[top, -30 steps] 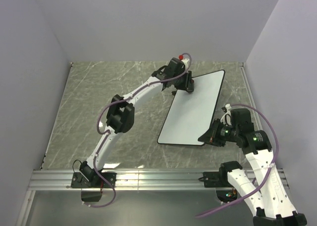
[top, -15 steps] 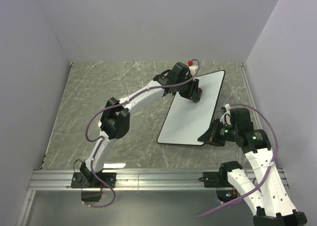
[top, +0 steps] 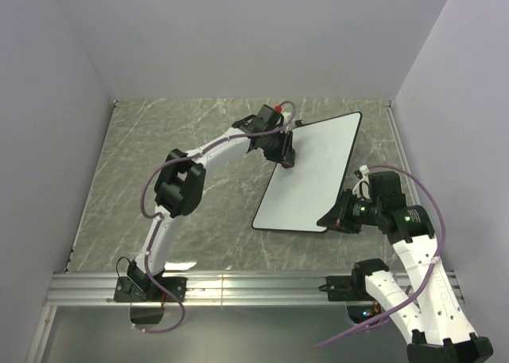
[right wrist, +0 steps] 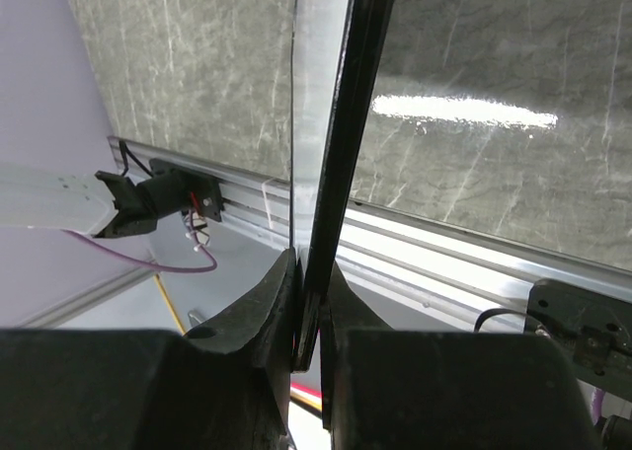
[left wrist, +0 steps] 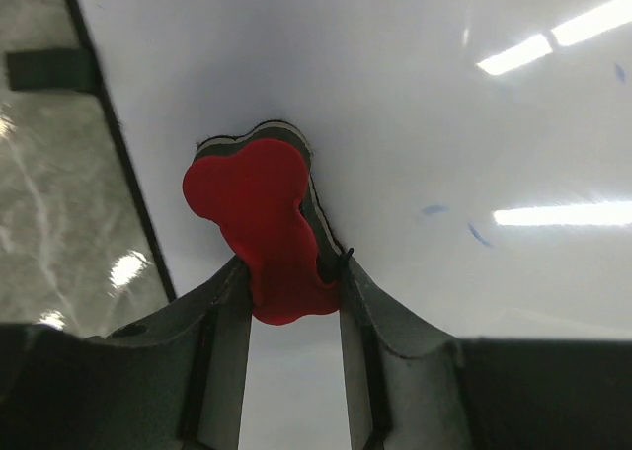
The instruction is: Erase the whiteboard
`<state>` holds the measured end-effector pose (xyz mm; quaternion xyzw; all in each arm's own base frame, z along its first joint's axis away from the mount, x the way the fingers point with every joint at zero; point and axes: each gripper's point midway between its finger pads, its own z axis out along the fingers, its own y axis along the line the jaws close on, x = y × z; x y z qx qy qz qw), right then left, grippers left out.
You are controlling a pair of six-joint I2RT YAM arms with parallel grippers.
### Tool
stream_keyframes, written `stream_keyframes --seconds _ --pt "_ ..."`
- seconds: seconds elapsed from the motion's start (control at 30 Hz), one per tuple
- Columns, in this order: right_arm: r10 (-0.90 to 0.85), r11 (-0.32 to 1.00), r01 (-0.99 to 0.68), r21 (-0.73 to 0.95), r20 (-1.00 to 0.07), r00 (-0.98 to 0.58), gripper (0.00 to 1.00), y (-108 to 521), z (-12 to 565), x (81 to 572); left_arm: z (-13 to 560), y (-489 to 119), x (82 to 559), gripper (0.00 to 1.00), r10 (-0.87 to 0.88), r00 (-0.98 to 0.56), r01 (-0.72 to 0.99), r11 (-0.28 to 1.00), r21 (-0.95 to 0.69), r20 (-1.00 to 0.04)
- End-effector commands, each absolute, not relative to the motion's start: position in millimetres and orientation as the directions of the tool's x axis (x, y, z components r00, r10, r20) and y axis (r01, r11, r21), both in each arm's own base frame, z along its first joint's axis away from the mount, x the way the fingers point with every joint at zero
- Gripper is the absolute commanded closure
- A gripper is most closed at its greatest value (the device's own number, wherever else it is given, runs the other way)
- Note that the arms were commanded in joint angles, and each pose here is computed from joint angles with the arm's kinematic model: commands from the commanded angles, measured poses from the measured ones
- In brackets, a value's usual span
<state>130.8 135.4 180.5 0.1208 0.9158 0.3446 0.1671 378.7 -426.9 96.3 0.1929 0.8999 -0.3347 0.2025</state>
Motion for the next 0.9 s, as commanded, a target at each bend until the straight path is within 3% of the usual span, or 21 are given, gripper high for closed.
stream_keyframes --seconds 0.0,0.23,0.53,0.7,0.87 --pt "0.153 0.711 -0.228 0.665 -0.463 -0.873 1.00 151 206 150 55 -447 356 1.00 0.305 -0.861 0.491 0.705 -0.512 -0.407" --pt "0.153 0.711 -0.228 0.665 -0.463 -0.873 1.00 151 207 149 119 -496 347 1.00 0.327 -0.783 0.614 0.543 -0.573 -0.529" --pt "0.155 0.721 -0.216 0.658 -0.457 -0.876 1.00 150 202 155 174 -508 287 1.00 0.367 -0.754 0.657 0.406 -0.635 -0.546" --pt "0.166 0.749 -0.210 0.628 -0.486 -0.858 1.00 146 205 168 234 -496 301 1.00 0.259 -0.733 0.673 0.416 -0.612 -0.630" --pt "0.215 0.762 -0.230 0.606 -0.572 -0.792 1.00 145 241 197 299 -430 364 1.00 0.011 -0.722 0.599 0.509 -0.618 -0.691"
